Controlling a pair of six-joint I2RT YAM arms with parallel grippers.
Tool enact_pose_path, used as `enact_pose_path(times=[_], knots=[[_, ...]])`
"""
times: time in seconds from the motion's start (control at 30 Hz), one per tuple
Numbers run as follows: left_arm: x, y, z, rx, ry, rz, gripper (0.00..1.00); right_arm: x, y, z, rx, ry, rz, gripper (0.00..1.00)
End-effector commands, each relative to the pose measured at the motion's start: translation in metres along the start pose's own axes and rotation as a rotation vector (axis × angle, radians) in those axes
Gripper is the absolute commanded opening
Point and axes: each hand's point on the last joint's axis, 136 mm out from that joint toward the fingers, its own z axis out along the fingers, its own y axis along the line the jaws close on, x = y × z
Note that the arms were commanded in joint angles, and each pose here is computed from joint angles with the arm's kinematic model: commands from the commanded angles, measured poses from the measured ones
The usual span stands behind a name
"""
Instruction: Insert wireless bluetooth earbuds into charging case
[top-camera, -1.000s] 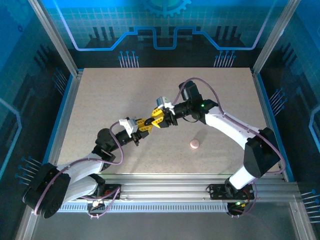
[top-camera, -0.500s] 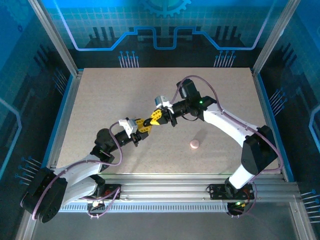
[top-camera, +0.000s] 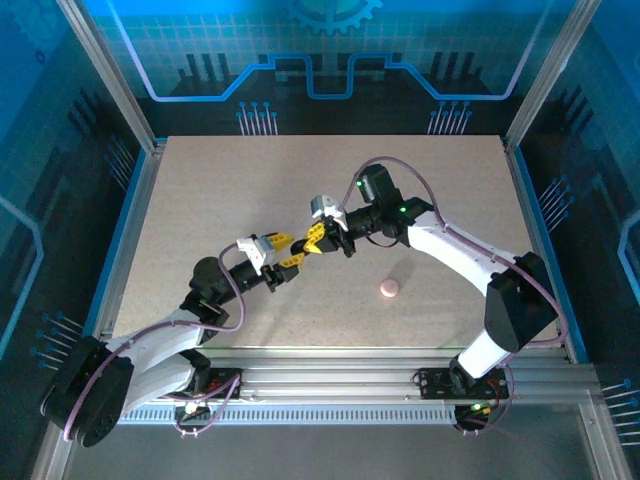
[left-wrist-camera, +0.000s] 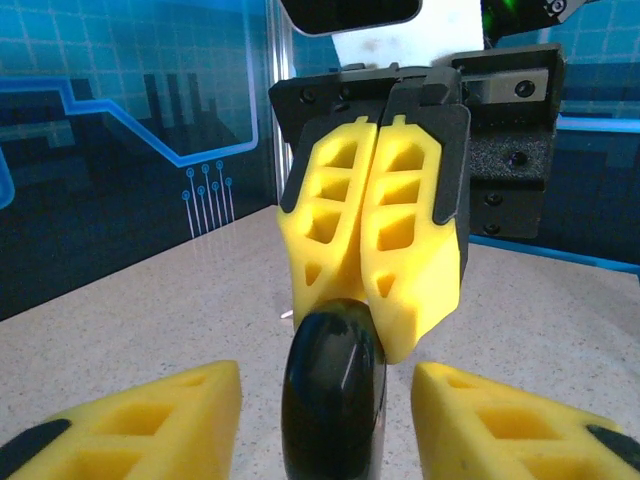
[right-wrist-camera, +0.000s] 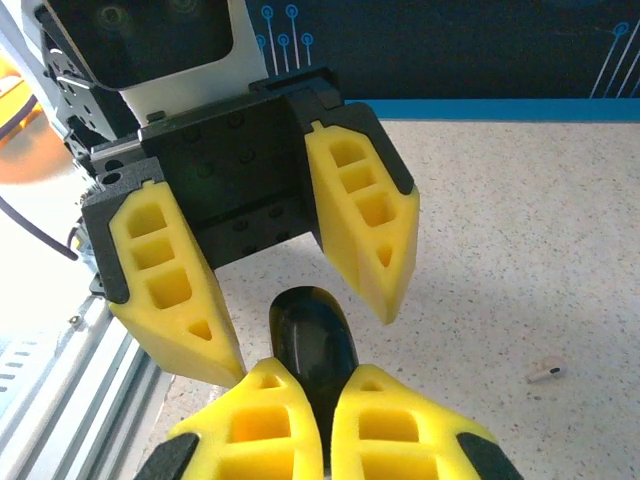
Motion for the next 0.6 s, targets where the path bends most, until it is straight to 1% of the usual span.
enact_pose_path(times=[0.0,0.17,0.3,0.43,0.57], knots=[[-0.007,0.005,0.003,-0.026,-0.010,0.010,0.54,-0.003,-0.002,-0.007,0.042,0.002,0.015,0.00],[0.001,0.014,0.002,-0.081,0.034,0.014,0.61,0.009,-0.015,-0.010,0.113,0.040,0.079,0.00],[0.001,0.022,0.000,-0.129,0.042,-0.013,0.67,0.022,-0.028,-0.012,0.161,0.070,0.166,0.00],[0.000,0.028,-0.008,-0.187,0.058,-0.041,0.70,0.036,-0.042,-0.014,0.227,0.111,0.266,0.00],[0.005,0.039,-0.020,-0.282,0.102,-0.065,0.71,0.058,-0.053,-0.014,0.287,0.181,0.369,0.00]])
